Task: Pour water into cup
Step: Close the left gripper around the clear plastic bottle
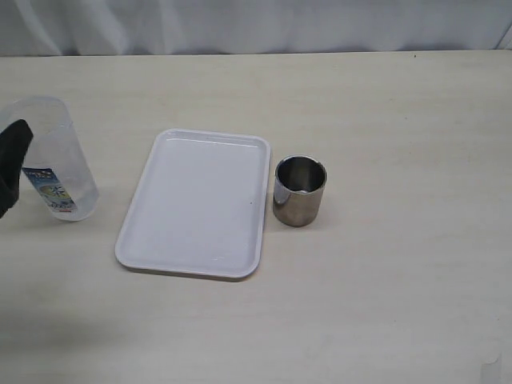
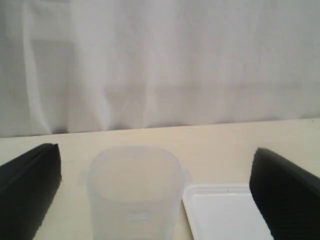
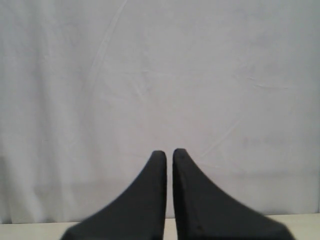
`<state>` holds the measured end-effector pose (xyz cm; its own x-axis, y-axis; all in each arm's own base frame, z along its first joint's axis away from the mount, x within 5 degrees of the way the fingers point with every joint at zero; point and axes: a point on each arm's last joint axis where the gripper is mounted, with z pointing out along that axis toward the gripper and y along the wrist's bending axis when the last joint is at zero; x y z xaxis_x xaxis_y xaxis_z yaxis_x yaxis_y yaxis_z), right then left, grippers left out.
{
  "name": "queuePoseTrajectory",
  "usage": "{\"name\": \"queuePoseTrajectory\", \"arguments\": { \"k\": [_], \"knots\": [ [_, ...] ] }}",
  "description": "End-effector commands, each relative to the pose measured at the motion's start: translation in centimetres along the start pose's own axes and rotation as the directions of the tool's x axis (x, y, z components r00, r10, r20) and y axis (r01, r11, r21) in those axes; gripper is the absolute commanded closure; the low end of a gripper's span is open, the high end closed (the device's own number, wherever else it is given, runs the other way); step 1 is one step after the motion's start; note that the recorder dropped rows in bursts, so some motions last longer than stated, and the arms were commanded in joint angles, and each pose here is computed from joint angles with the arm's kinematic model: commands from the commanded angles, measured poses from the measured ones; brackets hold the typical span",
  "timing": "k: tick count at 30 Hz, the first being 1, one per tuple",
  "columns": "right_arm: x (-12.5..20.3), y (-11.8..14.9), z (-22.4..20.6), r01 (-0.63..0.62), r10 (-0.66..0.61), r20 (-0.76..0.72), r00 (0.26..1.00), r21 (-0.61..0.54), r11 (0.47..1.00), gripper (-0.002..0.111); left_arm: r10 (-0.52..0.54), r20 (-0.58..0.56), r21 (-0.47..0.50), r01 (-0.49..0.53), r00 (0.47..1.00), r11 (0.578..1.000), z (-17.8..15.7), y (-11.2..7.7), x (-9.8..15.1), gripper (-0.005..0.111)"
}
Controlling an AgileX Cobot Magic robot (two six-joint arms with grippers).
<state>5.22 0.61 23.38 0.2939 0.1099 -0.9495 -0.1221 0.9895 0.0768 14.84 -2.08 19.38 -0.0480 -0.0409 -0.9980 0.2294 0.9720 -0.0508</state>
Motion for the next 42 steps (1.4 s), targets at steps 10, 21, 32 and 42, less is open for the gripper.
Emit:
{"name": "queuePoseTrajectory", "arguments": {
  "k": [10,21,32,42],
  "knots": [
    [0.0,0.0,-0.1,-0.006,0.006,0.004,1.000,-0.002,1.000,0.104,0.013,-0.108,0.039,-0.008,0.994,0.999,2.3,0.3,3.4,0.011],
    [0.2,0.0,-0.1,-0.006,0.006,-0.010,1.000,0.001,1.000,0.104,-0.006,-0.283,0.014,0.011,0.959,1.000,5.1,1.4,7.5,0.011],
    [0.2,0.0,-0.1,-0.006,0.006,-0.016,1.000,0.003,1.000,0.104,-0.010,-0.305,0.014,0.015,0.952,1.000,7.9,2.1,9.0,0.011],
    [0.2,0.0,-0.1,-0.006,0.006,-0.018,1.000,0.003,1.000,0.104,0.010,-0.254,0.044,0.001,0.967,0.999,9.4,2.2,8.3,0.011]
  ]
}}
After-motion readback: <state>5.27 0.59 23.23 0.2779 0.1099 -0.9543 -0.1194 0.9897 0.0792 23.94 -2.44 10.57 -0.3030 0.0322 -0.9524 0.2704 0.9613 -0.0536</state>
